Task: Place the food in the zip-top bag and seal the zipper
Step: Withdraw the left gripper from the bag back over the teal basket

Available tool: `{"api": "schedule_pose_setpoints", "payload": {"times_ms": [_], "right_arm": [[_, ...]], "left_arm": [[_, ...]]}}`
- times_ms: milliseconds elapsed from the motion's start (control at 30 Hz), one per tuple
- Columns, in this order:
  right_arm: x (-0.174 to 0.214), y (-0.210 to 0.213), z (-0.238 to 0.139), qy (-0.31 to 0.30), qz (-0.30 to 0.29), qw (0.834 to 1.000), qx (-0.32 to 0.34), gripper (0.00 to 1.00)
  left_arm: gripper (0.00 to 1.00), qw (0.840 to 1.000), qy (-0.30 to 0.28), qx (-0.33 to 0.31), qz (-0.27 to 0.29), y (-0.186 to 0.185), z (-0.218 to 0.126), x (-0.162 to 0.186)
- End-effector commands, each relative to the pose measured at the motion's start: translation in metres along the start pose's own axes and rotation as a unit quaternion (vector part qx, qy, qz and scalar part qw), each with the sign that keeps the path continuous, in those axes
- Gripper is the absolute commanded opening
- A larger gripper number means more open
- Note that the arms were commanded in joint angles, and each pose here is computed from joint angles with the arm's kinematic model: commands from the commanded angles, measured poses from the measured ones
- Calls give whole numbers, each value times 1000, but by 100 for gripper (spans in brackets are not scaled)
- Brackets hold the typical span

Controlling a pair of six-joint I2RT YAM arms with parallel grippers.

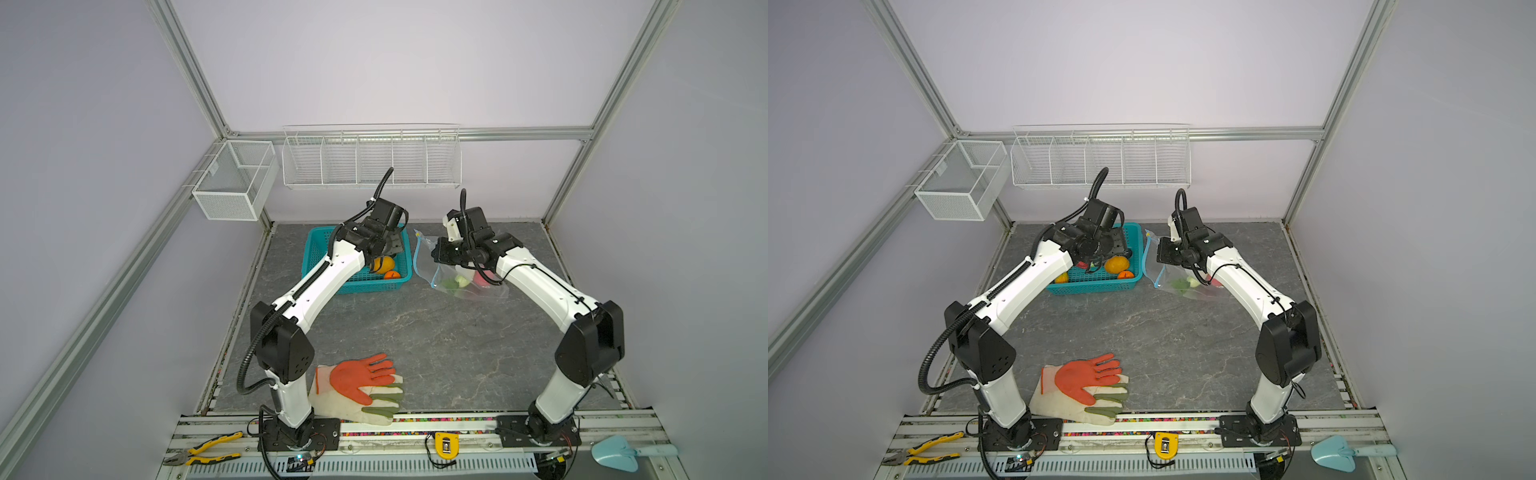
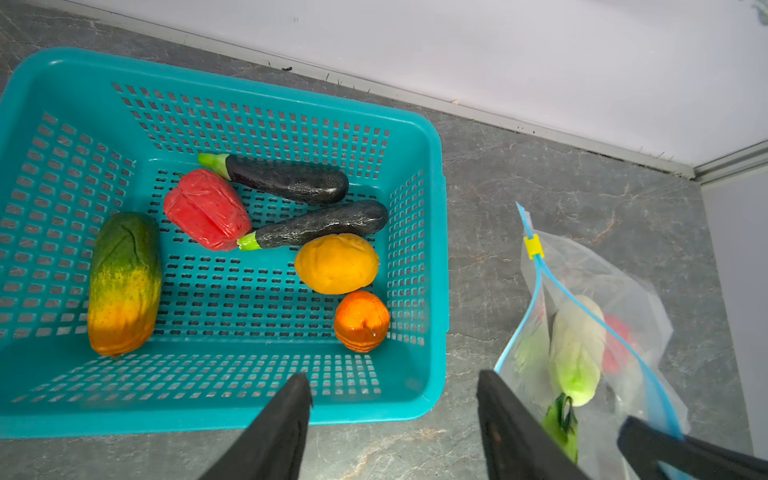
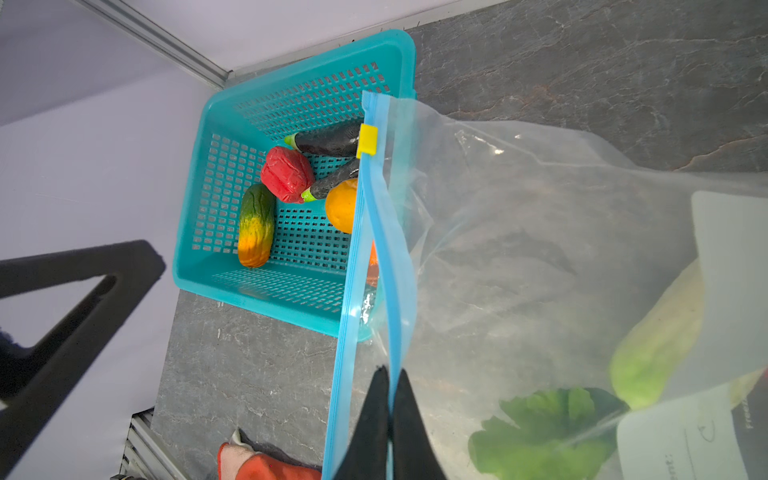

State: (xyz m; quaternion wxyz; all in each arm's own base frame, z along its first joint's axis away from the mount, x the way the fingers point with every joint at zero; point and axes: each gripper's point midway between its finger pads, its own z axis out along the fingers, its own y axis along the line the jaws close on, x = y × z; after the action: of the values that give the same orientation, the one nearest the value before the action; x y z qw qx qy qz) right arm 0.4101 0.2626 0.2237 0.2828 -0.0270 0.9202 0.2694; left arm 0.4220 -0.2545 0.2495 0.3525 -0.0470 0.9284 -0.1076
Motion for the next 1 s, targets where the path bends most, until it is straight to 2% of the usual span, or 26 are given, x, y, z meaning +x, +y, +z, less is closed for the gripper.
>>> {"api": "schedule_pose_setpoints", "payload": {"times_ms": [0, 333, 800, 967], "right_arm": [[-2, 4, -8, -12, -7, 1000, -1, 6], [0, 2, -3, -7, -6, 1000, 0, 6], [2, -4, 5, -2, 0, 1000, 5, 6], [2, -6, 8, 1, 2, 1000, 7, 6]], "left_arm": [[64, 999, 23, -44, 16, 25, 18, 3], [70, 994, 77, -83, -13, 60, 59, 12], [93, 987, 136, -82, -31, 69, 113, 33], [94, 985, 153, -78, -33, 67, 127, 41]]}}
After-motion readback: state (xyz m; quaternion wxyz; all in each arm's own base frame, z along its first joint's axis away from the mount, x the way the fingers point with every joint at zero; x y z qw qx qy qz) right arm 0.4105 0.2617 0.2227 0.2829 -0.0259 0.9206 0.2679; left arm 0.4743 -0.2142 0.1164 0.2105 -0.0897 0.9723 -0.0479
